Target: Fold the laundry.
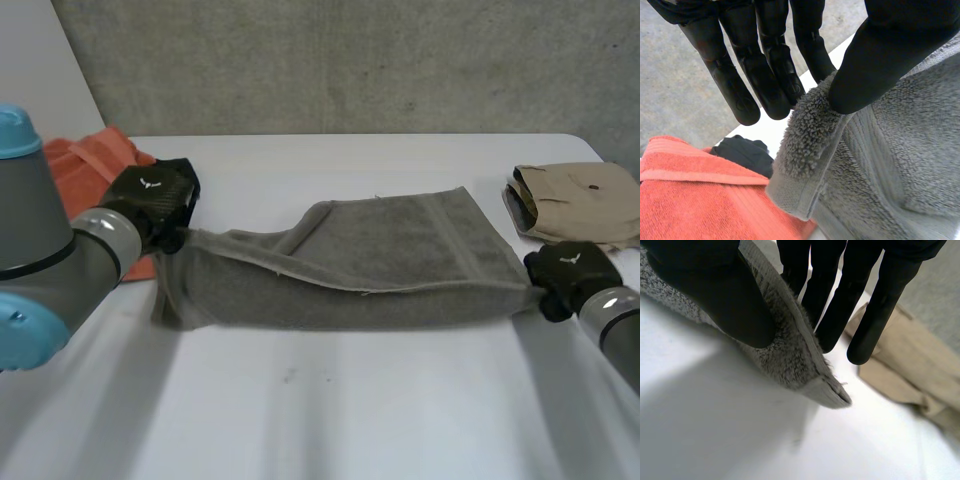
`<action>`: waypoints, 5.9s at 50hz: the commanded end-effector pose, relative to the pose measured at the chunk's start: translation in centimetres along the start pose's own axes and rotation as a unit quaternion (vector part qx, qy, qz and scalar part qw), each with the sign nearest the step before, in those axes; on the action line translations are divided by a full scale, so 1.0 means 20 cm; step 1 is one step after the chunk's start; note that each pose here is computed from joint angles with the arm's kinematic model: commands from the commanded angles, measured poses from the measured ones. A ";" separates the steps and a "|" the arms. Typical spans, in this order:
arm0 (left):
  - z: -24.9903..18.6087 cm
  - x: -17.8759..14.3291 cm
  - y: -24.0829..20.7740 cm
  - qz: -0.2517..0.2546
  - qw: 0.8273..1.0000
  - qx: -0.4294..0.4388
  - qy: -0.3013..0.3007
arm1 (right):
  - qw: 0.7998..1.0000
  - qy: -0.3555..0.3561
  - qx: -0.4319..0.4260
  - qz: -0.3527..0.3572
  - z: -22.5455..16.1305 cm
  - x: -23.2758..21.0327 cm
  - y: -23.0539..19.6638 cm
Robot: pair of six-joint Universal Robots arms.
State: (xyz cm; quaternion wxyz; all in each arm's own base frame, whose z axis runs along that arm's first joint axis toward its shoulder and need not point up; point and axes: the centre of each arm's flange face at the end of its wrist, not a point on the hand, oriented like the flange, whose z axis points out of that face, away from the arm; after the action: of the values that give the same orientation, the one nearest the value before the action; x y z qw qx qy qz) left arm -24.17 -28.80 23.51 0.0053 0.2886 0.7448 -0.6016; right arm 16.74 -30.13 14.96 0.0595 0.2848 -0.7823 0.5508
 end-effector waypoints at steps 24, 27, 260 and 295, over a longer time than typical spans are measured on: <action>-0.37 0.18 0.14 0.103 0.987 -0.075 0.098 | 0.974 -0.003 -0.083 -0.213 -0.16 0.24 -0.14; -0.17 0.18 0.12 0.105 0.991 -0.040 0.074 | 0.979 0.003 -0.053 -0.199 -0.06 0.20 -0.17; -0.09 0.69 0.16 -0.078 0.993 0.003 0.086 | 0.957 -0.241 0.059 0.153 -0.02 -0.62 -0.30; -0.14 0.51 -0.32 0.012 0.967 0.174 0.188 | 0.966 -0.160 0.195 -0.063 -0.36 -0.73 -0.33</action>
State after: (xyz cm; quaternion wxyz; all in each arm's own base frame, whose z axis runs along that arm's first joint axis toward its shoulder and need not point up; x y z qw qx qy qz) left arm -33.95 -22.13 23.32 -0.0820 0.3856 0.6582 -0.6413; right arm 30.76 -22.46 18.49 -0.0900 0.3954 -0.6647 0.6274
